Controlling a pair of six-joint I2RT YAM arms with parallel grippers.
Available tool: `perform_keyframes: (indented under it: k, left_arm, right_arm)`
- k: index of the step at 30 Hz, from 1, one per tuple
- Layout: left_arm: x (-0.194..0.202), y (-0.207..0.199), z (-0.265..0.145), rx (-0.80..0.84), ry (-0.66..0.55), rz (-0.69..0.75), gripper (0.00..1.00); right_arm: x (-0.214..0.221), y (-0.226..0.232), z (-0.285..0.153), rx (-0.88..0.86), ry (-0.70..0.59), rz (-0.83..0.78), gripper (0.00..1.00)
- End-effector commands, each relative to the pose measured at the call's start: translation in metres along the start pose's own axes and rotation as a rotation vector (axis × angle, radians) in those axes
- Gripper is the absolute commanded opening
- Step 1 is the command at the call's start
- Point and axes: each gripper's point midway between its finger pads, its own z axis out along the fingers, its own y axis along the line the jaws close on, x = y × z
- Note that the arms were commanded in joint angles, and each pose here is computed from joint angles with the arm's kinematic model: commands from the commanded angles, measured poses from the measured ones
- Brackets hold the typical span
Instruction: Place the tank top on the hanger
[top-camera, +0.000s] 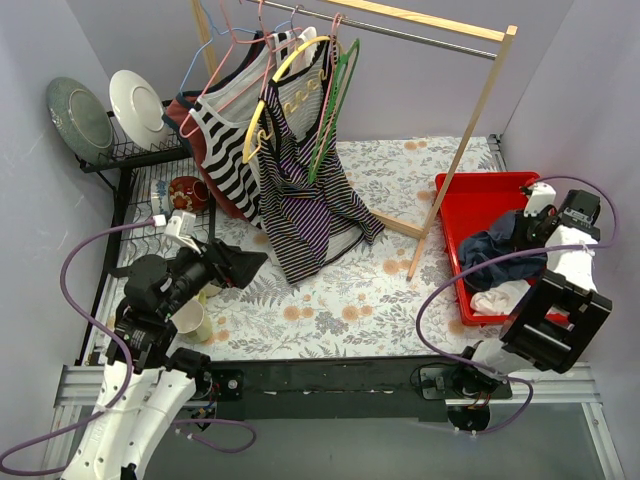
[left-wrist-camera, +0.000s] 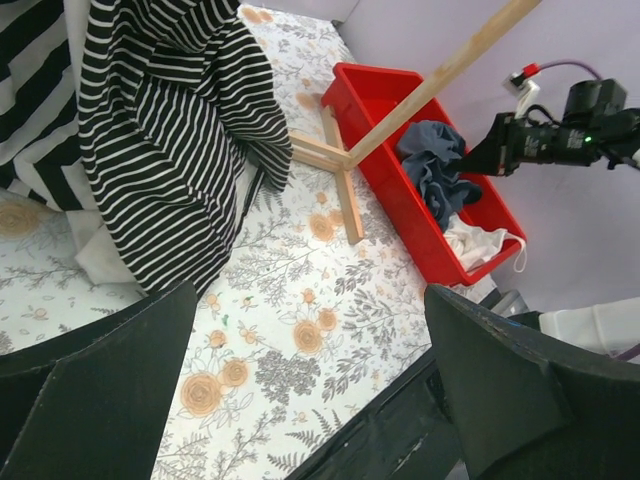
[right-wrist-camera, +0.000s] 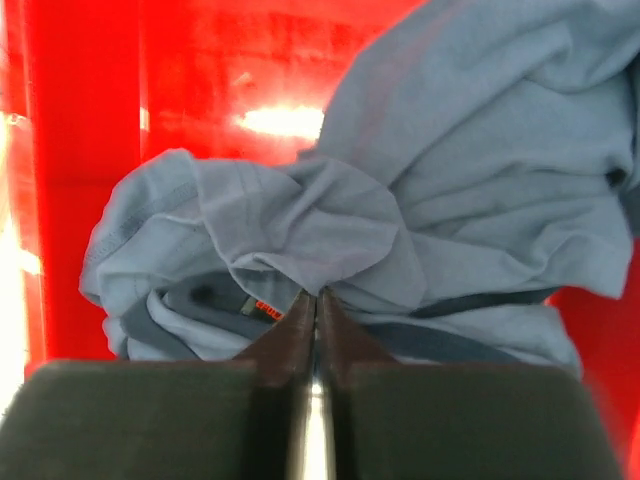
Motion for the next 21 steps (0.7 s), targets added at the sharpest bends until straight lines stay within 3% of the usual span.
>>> perform_keyframes:
  k: [1,5,11,21]
  left_arm:
    - [-0.001,-0.007,0.005,0.045,-0.006,-0.044,0.98]
    - [-0.003,-0.011,0.005,0.063,-0.011,-0.061,0.98]
    - [-0.007,-0.016,0.007,0.084,-0.013,-0.068,0.98]
    - [-0.011,-0.027,0.004,0.127,-0.014,-0.055,0.98]
  right_arm:
    - [-0.003,-0.008,-0.014,0.088,-0.042,-0.09,0.01]
    - [-0.034,-0.001,-0.063,0.183,-0.174,-0.201,0.01]
    - [-0.109,0.037,-0.179,0.265,-0.432,-0.326,0.01]
    - [-0.205,0.134,-0.329,0.081,-0.764,-0.471,0.01]
